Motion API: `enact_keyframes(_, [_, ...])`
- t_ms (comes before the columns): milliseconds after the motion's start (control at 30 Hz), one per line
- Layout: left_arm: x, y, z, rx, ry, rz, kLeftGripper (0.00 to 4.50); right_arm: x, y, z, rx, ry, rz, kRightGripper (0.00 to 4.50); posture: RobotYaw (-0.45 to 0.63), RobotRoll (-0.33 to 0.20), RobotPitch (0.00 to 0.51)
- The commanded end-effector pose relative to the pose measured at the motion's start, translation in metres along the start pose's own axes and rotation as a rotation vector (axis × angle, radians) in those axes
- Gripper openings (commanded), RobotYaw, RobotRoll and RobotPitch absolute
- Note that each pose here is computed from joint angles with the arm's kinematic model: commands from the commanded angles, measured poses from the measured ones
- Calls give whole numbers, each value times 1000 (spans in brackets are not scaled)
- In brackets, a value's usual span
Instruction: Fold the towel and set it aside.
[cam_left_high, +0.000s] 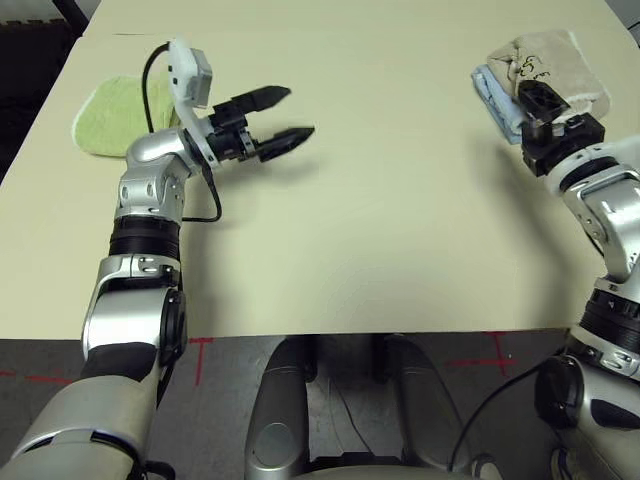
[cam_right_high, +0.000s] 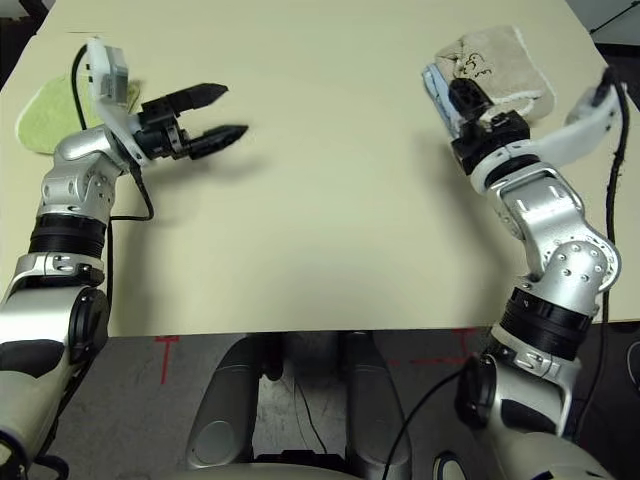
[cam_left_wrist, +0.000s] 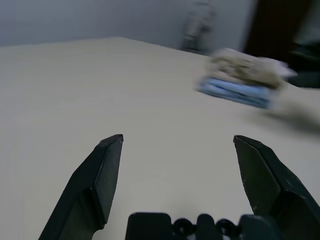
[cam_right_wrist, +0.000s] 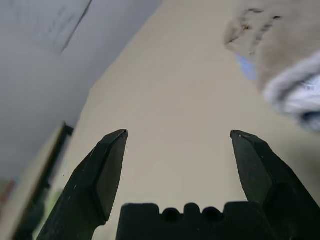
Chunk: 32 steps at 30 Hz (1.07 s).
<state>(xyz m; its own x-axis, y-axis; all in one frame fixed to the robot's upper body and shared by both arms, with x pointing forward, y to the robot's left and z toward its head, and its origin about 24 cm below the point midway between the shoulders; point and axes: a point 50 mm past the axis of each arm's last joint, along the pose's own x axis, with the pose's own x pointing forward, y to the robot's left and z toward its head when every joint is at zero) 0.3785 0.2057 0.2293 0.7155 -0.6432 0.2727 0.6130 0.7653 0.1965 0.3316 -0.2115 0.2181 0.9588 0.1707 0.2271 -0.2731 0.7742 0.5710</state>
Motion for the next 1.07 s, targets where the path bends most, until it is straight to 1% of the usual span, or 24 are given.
enact_keyframes(33, [-17, 19, -21, 32, 44, 342, 4500, 19, -9, -15, -245, -20, 56, 4491, 111, 0, 244])
enact_keyframes(67, [-19, 24, -23, 52, 49, 433, 4500, 24, -11, -18, -319, -31, 75, 4491, 116, 0, 241])
enact_keyframes(100, [-22, 29, -24, 47, 42, 511, 4500, 30, -10, -20, -424, -68, 104, 4491, 119, 0, 240])
enact_keyframes(167, [-24, 36, -25, 50, 31, 624, 4500, 39, -11, -23, -567, -124, 131, 4491, 119, 0, 236])
enact_keyframes(233, [-28, 43, -25, 96, 26, 762, 4500, 49, -14, -26, -618, -189, 88, 4491, 125, 0, 231])
enact_keyframes(300, [-31, 47, -26, 155, 24, 870, 4500, 53, -19, -30, -691, -216, 55, 4491, 127, 0, 234])
enact_keyframes(367, [-33, 48, -26, 207, 17, 939, 4500, 54, -26, -32, -694, -226, 24, 4491, 124, 0, 230])
enact_keyframes(433, [-30, 47, -26, 223, 10, 946, 4500, 53, -33, -29, -647, -233, -10, 4491, 108, 0, 227])
enact_keyframes(467, [-27, 45, -27, 229, 11, 913, 4500, 51, -38, -26, -645, -241, -23, 4491, 95, 0, 234])
enact_keyframes(533, [-24, 41, -29, 236, 12, 859, 4500, 47, -47, -24, -627, -237, -49, 4491, 77, 0, 232])
enact_keyframes(700, [-18, 38, -26, 240, 19, 730, 4500, 41, -60, -16, -619, -233, -84, 4491, 47, 0, 233])
enact_keyframes(933, [-17, 36, -27, 217, 7, 670, 4500, 39, -63, -17, -611, -210, -75, 4491, 38, 0, 234])
enact_keyframes(1067, [-19, 36, -32, 226, 47, 666, 4500, 39, -64, -17, -619, -205, -71, 4491, 37, 0, 230])
